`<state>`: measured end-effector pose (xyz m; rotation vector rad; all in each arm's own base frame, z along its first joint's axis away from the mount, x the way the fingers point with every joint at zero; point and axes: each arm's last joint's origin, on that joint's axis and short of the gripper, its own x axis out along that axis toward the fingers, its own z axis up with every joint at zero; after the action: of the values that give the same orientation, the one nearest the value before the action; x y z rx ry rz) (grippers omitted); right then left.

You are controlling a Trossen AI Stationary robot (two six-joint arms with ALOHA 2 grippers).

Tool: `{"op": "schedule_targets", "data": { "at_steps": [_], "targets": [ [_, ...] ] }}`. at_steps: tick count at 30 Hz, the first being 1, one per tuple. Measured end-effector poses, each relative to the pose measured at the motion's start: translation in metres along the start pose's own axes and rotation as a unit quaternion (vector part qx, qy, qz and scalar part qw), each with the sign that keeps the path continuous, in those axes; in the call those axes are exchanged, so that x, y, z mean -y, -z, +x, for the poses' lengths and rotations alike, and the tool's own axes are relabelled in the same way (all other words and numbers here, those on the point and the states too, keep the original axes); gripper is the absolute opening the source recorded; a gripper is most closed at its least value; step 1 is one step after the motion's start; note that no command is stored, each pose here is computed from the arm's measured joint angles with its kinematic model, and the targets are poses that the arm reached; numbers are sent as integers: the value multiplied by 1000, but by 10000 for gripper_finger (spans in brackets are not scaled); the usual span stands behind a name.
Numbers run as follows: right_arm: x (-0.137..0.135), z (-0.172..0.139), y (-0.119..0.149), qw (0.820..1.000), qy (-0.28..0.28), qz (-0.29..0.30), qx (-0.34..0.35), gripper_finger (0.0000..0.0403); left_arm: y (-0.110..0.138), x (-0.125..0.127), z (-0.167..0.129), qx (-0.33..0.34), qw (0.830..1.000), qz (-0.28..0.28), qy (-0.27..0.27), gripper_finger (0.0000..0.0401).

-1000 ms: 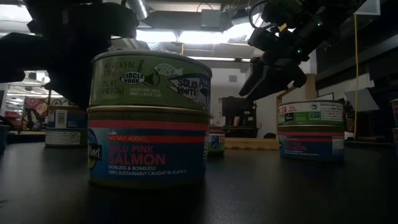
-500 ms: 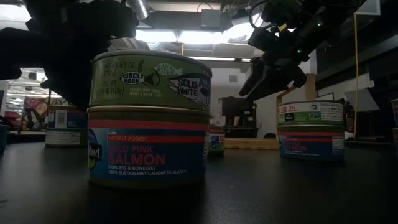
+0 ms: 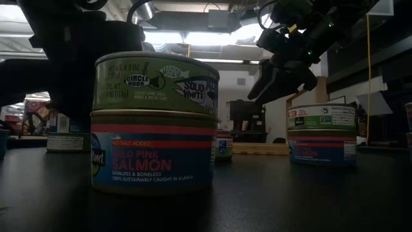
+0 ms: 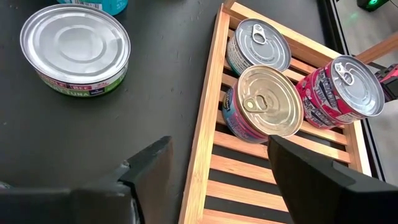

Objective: Stack canned seafood by type on shelf
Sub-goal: Stack the light blue tuna can on top of the other light blue tuna can on the shelf

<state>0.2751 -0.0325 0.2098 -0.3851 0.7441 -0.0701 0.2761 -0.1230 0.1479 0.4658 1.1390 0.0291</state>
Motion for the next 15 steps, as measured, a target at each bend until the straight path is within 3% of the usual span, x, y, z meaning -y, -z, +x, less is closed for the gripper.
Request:
{"op": "schedule_targets", "data": {
  "at_steps": [4,11,15],
  "targets": [
    [0,0,0,1000,0,0,0,262,1,-1,1,-2,1000,1,-16,89],
    [0,0,0,1000,0,0,0,262,0,-6,3,-5,1000,4,-28,13],
    [0,0,0,1000,0,0,0,262,0,-11,5,-8,999,-3,-32,7]
  ]
}}
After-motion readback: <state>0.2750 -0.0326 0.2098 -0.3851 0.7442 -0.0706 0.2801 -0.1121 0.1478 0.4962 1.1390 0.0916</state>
